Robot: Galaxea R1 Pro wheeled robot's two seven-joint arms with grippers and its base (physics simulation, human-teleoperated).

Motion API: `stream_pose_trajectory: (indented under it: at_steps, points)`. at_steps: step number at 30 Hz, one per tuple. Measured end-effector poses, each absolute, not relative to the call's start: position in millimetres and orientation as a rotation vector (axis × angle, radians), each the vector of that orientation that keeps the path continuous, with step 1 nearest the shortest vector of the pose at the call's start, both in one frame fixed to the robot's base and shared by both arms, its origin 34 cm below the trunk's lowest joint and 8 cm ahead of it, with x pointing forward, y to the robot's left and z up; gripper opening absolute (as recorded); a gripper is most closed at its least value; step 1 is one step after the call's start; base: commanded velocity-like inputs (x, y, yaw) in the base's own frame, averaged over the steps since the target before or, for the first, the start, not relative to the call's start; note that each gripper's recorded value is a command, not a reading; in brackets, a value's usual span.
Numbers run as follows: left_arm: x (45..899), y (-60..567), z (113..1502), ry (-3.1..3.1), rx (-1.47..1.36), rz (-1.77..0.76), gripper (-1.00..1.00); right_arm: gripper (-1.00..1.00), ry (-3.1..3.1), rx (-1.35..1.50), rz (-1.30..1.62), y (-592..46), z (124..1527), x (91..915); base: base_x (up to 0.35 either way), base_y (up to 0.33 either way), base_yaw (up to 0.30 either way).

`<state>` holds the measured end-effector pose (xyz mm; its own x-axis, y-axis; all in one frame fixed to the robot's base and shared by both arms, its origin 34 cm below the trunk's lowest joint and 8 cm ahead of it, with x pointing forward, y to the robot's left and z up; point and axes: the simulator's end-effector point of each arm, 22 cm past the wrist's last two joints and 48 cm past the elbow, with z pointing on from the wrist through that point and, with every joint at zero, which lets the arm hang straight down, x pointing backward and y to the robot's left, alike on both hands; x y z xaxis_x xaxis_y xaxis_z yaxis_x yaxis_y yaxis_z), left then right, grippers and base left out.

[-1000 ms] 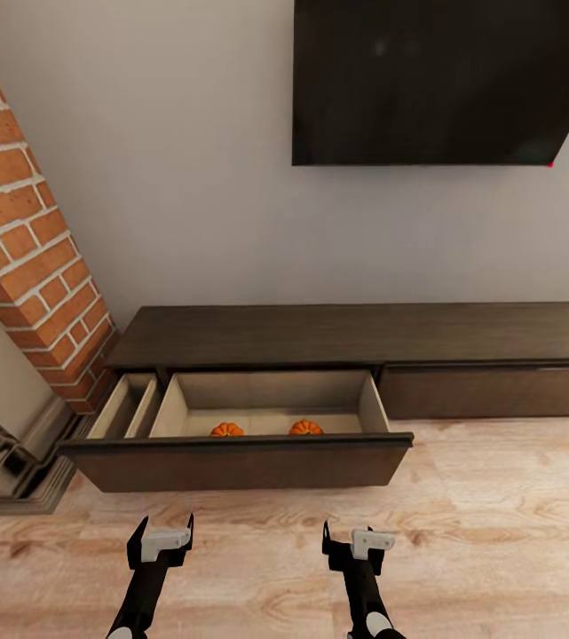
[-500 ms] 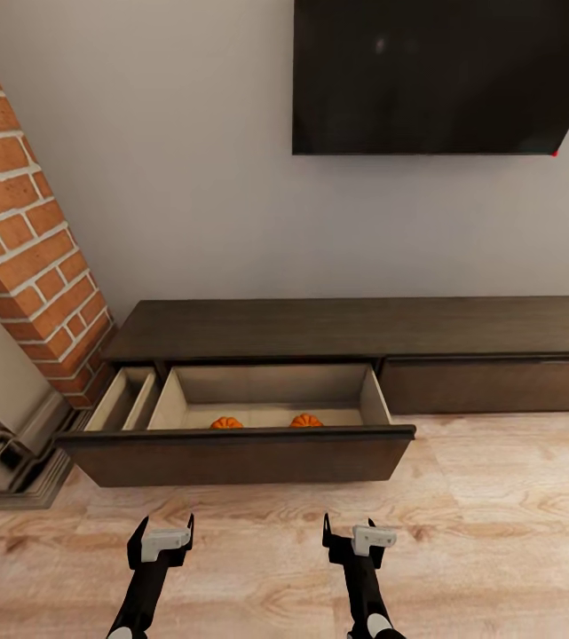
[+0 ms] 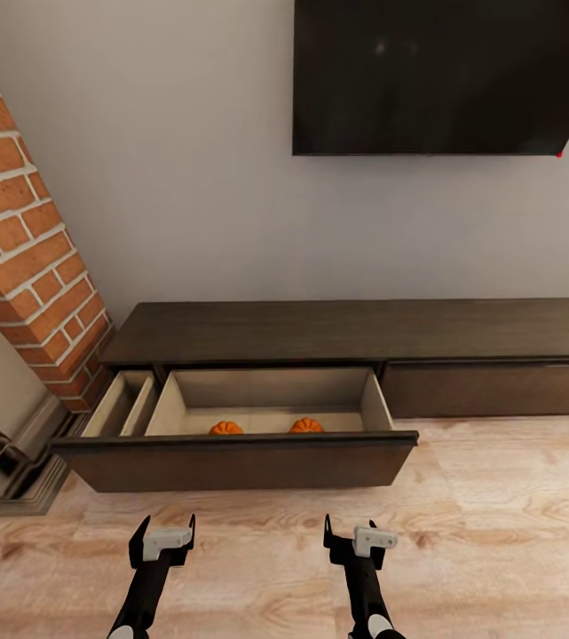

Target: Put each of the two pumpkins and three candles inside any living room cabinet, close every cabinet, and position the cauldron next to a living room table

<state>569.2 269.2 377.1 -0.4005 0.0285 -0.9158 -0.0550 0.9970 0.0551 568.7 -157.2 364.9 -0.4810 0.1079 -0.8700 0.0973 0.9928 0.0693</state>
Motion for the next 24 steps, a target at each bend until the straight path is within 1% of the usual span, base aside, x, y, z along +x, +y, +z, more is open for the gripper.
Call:
stream_pose_trajectory:
  at_steps: [17, 24]
  points:
    - [569.0, 269.6, 377.1, 1.980, -0.021, 0.094, 1.00, 1.00, 2.076, 0.139, 0.014, -156.6, 364.8, 569.1, 0.024, 0.002, 0.000]
    - [568.6, 269.3, 376.7, 1.981, -0.018, 0.093, 1.00, 1.00, 2.076, 0.138, 0.015, -156.3, 365.0, 569.0, 0.149, 0.000, 0.000]
